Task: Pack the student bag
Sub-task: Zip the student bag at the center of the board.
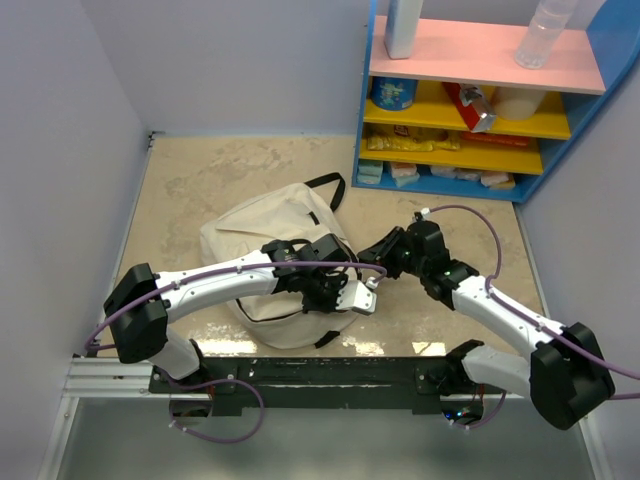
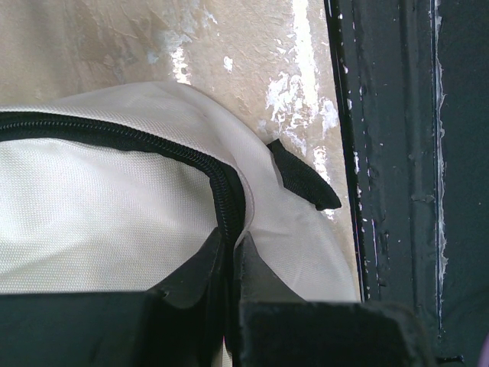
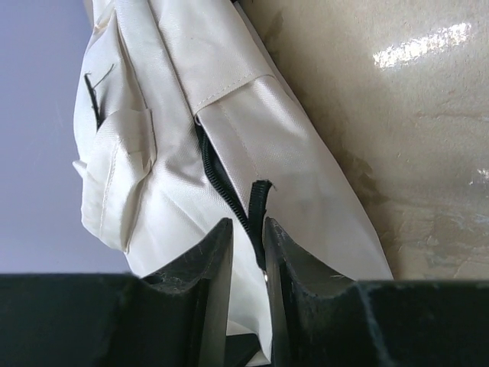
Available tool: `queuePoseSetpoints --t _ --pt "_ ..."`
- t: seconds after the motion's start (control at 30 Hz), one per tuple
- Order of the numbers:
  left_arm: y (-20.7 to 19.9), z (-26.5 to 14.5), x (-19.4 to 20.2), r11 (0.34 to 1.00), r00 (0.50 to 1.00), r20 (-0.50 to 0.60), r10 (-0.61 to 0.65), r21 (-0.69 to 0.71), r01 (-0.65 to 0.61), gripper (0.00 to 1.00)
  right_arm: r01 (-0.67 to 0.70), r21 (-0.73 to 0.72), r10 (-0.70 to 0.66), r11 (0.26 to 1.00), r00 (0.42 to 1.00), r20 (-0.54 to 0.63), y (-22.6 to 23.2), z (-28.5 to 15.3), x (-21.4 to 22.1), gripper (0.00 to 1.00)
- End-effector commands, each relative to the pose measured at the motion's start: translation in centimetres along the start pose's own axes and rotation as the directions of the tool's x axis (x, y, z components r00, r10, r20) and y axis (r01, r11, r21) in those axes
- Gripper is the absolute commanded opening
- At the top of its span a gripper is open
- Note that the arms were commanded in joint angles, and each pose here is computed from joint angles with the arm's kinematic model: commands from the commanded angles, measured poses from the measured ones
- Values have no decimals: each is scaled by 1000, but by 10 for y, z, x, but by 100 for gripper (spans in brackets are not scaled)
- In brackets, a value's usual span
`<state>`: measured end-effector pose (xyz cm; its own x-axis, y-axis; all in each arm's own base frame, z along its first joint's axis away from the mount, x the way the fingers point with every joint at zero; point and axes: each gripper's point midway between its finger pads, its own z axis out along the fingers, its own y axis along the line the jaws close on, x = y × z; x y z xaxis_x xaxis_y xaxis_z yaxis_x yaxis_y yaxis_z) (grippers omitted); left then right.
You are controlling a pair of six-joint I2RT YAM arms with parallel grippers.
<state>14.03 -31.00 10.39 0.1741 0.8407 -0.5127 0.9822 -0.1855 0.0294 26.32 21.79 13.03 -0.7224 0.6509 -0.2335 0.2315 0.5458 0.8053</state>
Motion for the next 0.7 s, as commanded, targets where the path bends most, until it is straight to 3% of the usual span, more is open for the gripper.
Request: queuePoseSetpoints --t 0.0,0.27,0.57,0.6,0.67 --pt "13 -6 -14 999 998 58 17 -52 -14 0 -5 -48 7 999 1000 29 19 4 -11 27" --pt "12 -6 -14 998 998 61 22 -55 -19 0 21 -45 -20 999 999 32 19 2 -11 30" --pt "13 -8 -14 998 998 61 22 -63 -18 0 19 -51 -18 999 999 29 20 3 -10 6" --pt "13 -8 -15 998 998 62 23 -64 -19 0 22 -54 -20 998 999 35 21 2 -12 0" --pt "13 -8 -15 998 998 64 23 -63 -19 0 32 -53 -29 998 998 48 24 1 -15 0"
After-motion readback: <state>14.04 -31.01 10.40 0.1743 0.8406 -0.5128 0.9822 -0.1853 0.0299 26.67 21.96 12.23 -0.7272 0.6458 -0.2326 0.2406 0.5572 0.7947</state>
